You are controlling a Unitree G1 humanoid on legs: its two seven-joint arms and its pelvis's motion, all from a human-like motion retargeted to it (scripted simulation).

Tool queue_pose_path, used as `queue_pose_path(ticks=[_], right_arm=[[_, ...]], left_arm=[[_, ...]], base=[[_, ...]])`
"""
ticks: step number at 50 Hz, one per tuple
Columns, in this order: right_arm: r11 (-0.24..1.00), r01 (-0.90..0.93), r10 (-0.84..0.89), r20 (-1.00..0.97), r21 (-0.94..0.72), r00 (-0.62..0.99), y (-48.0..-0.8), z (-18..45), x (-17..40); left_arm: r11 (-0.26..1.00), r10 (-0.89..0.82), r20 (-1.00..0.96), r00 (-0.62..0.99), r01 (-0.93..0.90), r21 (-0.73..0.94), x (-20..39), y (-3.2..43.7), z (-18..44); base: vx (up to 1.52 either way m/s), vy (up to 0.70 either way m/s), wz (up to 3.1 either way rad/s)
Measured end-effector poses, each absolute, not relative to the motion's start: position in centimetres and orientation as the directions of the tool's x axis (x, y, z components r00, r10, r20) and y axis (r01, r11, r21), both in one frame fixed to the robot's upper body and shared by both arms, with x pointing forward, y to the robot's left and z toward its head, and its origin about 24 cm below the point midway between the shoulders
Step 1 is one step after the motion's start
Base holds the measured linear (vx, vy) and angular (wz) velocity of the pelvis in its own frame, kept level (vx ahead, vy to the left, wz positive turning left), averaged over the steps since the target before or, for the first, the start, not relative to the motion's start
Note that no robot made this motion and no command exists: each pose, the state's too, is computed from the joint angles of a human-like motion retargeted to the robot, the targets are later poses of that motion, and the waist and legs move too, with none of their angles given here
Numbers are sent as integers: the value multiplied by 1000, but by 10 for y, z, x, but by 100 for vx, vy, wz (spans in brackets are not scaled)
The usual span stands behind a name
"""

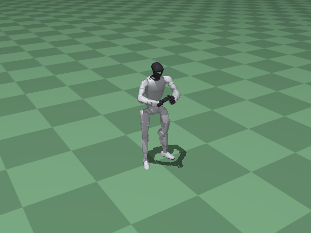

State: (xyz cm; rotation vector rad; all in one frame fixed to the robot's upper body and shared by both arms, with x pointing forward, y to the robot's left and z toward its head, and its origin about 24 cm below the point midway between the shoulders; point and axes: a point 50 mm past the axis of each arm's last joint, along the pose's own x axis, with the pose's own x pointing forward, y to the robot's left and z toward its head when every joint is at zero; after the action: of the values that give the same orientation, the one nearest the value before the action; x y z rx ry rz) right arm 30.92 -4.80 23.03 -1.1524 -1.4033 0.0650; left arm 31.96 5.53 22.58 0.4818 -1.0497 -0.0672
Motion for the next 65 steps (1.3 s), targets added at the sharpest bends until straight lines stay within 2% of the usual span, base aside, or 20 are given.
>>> queue_pose_path(ticks=[4,7,12,17,20,24,29,34,39,44,49,52,55,59,62,65], right_arm=[[569,503,671,721,-651,174,-46,224,275],[577,441,694,698,-687,178,-46,205,262],[450,447,740,603,-773,298,-49,165,282],[314,485,710,541,-816,451,-53,139,322],[369,546,632,634,-752,446,-58,155,332],[531,612,522,795,-586,309,-64,200,321],[648,598,496,858,-471,138,-67,230,285],[708,501,527,845,-498,95,-67,221,253],[644,460,591,779,-611,208,-70,187,257],[511,475,609,692,-716,388,-71,150,294],[458,509,521,684,-729,511,-74,152,331],[471,537,460,714,-700,528,-75,170,344],[498,546,392,736,-674,552,-76,182,351],[559,497,232,701,-663,674,-83,169,361],[667,407,54,585,-624,809,-94,142,364],[780,335,-104,419,-528,902,-106,113,360]], left_arm=[[924,-304,837,455,-73,375,282,66,221],[928,-307,812,495,-34,372,268,74,200],[898,-312,699,643,-40,437,284,74,154],[786,-308,615,726,-171,594,330,60,133],[765,-257,681,686,-286,577,344,53,150],[818,-232,817,528,-348,457,333,48,196],[907,-255,906,337,-241,345,291,51,238],[932,-274,917,289,-157,328,255,63,230],[922,-286,846,450,-109,370,256,69,187],[844,-342,735,586,-153,514,295,55,154],[719,-393,670,629,-244,651,342,37,167],[708,-405,653,639,-233,667,358,35,191],[776,-354,665,657,-190,601,362,41,208],[903,-155,650,744,-160,398,362,61,197],[983,19,490,871,-105,149,361,80,163],[965,160,191,968,-113,-236,357,105,118]], base=[[3,1,-6],[0,0,0],[-3,-1,2],[-7,-1,15],[0,0,0],[0,1,5],[6,2,-7],[3,2,-4],[0,0,0],[-5,0,4],[-3,0,7],[0,0,0],[4,3,5],[8,6,8],[9,5,5],[7,4,2]])
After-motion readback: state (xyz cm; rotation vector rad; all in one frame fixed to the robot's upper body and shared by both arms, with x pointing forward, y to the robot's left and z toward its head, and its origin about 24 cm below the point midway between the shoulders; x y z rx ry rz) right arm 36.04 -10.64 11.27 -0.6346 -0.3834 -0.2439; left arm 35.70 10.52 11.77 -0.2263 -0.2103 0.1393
